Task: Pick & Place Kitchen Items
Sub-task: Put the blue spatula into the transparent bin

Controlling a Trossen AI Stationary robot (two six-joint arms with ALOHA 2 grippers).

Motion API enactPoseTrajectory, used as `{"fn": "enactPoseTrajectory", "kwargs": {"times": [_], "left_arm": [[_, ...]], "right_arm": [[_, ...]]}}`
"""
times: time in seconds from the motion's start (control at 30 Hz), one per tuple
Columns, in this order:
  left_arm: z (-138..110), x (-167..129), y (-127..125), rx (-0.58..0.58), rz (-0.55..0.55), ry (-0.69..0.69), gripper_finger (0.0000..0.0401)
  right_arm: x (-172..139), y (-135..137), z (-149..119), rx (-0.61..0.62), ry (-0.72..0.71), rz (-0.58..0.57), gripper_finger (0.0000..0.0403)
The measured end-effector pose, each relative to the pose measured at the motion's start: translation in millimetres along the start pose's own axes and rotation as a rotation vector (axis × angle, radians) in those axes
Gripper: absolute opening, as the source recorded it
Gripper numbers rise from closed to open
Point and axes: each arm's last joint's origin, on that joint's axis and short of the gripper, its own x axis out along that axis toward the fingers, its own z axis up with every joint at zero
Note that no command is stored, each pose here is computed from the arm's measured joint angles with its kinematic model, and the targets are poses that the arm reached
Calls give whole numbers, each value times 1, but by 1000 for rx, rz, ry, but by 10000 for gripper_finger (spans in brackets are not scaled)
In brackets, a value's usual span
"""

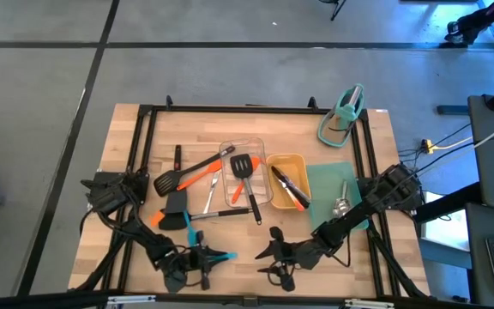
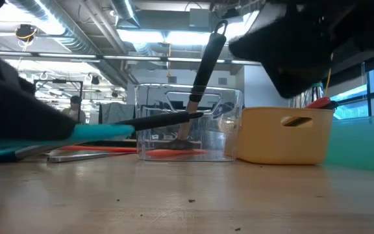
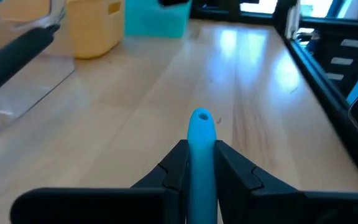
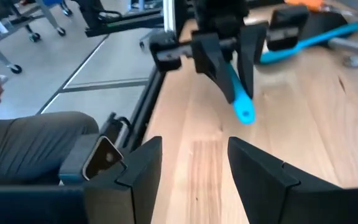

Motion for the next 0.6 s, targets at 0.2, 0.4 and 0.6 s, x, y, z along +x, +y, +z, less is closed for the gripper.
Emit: {"fn": "enactPoseTrajectory", "kwargs": {"times": [0.2, 0.4, 0.6], "left_arm": [[8, 8, -1, 13, -7, -23, 18], [20, 16, -9, 52, -26, -35, 2], [20, 18, -9, 78, -18, -22, 1]], "right_arm": [[8, -5, -17, 50, 44, -22, 188], [18, -10, -31, 119, 61, -40, 188], [21, -7, -27, 123, 47, -32, 188]]}}
